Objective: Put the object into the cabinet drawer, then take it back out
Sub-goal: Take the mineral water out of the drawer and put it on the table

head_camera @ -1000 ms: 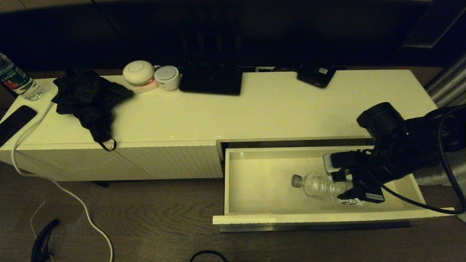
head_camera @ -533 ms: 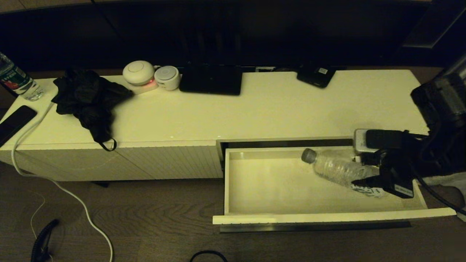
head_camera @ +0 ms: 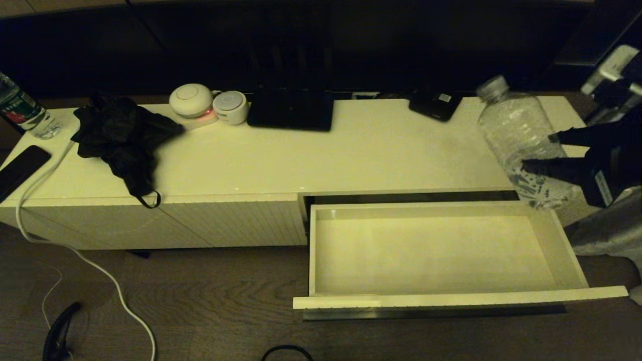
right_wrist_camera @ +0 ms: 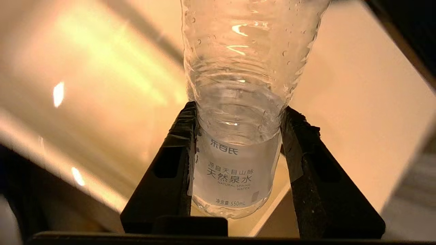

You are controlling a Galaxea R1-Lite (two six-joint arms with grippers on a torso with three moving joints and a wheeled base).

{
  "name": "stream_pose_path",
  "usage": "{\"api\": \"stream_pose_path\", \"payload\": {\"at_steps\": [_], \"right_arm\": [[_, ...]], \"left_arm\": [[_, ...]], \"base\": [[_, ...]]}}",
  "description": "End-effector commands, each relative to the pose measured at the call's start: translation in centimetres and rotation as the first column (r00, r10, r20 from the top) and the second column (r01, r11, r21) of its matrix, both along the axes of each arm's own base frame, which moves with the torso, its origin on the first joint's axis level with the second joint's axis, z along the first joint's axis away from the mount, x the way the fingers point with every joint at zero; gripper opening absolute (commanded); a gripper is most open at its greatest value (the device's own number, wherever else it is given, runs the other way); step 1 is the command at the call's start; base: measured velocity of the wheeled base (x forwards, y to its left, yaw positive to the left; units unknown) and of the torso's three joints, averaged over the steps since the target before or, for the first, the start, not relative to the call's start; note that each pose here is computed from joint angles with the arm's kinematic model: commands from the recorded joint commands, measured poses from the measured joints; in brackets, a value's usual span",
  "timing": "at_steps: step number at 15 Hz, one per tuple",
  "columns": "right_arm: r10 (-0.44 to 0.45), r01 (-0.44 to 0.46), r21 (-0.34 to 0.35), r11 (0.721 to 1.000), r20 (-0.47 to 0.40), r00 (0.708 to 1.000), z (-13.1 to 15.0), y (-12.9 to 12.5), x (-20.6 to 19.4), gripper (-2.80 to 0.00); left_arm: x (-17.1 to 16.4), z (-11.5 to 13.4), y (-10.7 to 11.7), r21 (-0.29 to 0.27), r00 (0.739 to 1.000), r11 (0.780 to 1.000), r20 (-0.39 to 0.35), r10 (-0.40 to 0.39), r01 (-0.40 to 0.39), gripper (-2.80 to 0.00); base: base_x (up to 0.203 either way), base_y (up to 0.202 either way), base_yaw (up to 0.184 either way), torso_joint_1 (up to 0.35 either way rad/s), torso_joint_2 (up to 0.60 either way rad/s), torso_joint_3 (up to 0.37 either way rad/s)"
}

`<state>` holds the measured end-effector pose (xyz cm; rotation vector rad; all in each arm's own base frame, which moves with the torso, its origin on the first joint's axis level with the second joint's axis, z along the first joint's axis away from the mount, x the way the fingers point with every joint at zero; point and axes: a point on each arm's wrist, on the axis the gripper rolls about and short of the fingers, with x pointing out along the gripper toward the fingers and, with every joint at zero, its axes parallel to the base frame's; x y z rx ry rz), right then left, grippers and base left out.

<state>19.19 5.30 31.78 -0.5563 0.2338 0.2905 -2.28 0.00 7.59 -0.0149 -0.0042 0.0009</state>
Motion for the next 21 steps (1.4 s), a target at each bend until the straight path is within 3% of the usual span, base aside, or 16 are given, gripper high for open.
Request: {"api": "stream_pose_path", "payload": {"at_steps": [1, 3, 8, 14, 19, 21], "right_arm": [[-0.128, 0.118, 0.178, 0.977, 0.041, 0.991, 1.3, -0.2, 0.0, -2.80], [-0.237, 0.210, 0.272, 0.939, 0.071, 0.969, 0.9, 0.4, 1.6, -2.80], [-0.470, 0.348, 0.449, 0.823, 0.193, 0.861, -1.7, 2.5, 6.8, -2.80], [-0.710, 0.452, 0.610, 0.650, 0.276, 0.648, -6.3, 5.0, 12.9, -2.80], [-0.761, 0.371, 0.724, 0.581, 0.322, 0.563, -8.1, 5.6, 15.5, -2.80], [-0.769, 0.356, 0.740, 0.570, 0.328, 0.549, -9.0, 5.8, 16.6, -2.80]], "left_arm": [[0.0, 0.0, 0.0, 0.000, 1.000, 1.000, 0.000, 0.001, -0.001, -2.80], [0.0, 0.0, 0.0, 0.000, 1.000, 1.000, 0.000, 0.001, -0.001, -2.80], [0.0, 0.0, 0.0, 0.000, 1.000, 1.000, 0.000, 0.001, -0.001, -2.80], [0.0, 0.0, 0.0, 0.000, 1.000, 1.000, 0.002, 0.001, -0.001, -2.80], [0.0, 0.0, 0.0, 0.000, 1.000, 1.000, 0.002, 0.001, -0.001, -2.80], [0.0, 0.0, 0.0, 0.000, 1.000, 1.000, 0.003, 0.001, -0.001, -2.80]], "base": [[0.000, 0.000, 0.000, 0.000, 0.00, 0.000], [0.000, 0.000, 0.000, 0.000, 0.00, 0.000], [0.000, 0.000, 0.000, 0.000, 0.00, 0.000], [0.000, 0.000, 0.000, 0.000, 0.00, 0.000], [0.000, 0.000, 0.000, 0.000, 0.00, 0.000], [0.000, 0.000, 0.000, 0.000, 0.00, 0.000]]}}
